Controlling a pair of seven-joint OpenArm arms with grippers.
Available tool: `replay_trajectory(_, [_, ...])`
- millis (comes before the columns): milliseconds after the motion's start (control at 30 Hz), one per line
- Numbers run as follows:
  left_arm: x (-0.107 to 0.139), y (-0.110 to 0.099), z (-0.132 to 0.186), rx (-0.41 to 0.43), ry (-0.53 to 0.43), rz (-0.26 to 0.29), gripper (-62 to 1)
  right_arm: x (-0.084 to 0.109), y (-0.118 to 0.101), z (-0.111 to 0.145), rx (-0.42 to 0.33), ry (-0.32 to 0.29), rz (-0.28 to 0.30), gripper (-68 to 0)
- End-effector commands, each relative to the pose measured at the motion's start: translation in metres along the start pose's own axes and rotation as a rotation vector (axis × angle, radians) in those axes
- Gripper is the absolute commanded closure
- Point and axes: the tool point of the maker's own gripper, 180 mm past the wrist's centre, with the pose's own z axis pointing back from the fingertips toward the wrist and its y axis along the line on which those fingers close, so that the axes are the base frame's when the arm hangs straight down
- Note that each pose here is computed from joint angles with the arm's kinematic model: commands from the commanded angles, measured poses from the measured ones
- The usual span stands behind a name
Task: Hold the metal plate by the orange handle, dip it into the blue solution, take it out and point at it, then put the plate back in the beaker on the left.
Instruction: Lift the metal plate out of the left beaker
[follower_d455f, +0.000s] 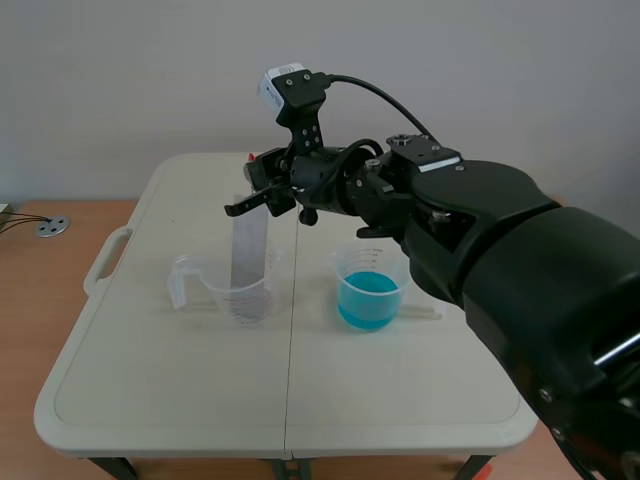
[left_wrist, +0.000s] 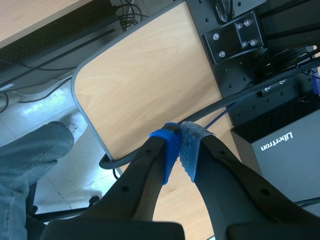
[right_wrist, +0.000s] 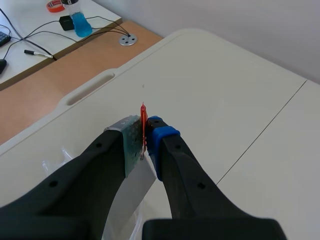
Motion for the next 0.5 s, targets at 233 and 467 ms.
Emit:
replay_trajectory(233, [0.006,-0.005,0.001,-0.016,-0.018,0.002,-1.6,0.034,0.027,0.0,0.162,-0.118,0.013,-1.3])
replay_trajectory(467, [0.006,-0.005,0.001,-0.016,-0.018,0.002,-1.6,0.046,0.042,0.005,0.243,-0.161,0.026,-1.3])
